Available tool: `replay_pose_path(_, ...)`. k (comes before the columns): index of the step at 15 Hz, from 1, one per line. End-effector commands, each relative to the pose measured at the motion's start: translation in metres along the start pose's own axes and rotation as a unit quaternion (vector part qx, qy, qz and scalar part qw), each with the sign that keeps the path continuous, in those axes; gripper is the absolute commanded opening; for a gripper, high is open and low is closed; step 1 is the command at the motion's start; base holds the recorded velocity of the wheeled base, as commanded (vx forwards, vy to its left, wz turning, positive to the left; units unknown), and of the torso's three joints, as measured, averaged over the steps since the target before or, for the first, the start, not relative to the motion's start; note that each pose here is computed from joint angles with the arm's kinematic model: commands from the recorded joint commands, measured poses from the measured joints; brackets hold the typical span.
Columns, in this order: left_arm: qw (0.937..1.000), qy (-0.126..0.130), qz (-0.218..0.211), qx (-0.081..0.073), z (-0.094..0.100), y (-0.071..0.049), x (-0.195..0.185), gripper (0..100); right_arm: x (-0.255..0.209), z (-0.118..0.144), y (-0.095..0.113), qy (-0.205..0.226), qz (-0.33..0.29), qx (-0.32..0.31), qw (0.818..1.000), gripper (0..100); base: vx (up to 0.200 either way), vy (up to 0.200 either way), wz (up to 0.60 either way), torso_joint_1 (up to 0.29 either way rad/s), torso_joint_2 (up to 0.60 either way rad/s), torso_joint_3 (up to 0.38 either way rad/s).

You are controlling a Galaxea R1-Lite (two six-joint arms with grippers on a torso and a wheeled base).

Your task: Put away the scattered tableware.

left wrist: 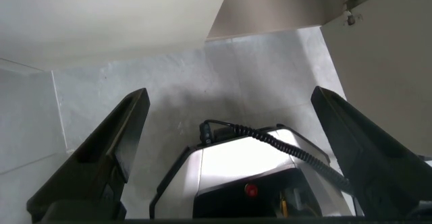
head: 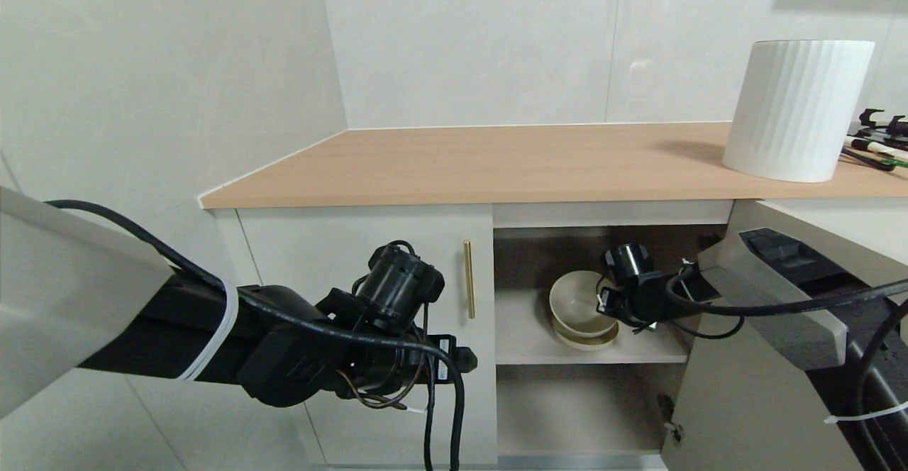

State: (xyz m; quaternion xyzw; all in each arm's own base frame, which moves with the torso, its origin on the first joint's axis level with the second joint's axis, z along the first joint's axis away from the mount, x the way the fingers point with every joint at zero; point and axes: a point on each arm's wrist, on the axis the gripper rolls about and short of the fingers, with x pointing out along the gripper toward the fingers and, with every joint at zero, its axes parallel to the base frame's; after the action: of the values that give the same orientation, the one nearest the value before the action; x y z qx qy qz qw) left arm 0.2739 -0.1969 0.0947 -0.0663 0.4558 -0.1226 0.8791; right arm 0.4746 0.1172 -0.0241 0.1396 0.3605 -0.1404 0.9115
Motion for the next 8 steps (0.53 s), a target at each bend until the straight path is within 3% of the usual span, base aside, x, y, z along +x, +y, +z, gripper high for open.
replay_pose_path(1, 1.0000, 0.000, 0.000, -0.001, 0.0002, 0.0004, 0.0002, 100, -0.0200, 0.0070, 0.0003, -0.001, 0.007, 0.001, 1.000, 0, 0.000, 0.000, 0.00, 0.000, 0.00, 0.000)
replay_pose_path(8, 1.0000, -0.001, 0.001, -0.001, 0.0007, 0.0008, -0.0003, 100, -0.0190, 0.0025, -0.0011, 0.007, 0.005, -0.002, 1.000, 0, 0.000, 0.000, 0.00, 0.000, 0.00, 0.000)
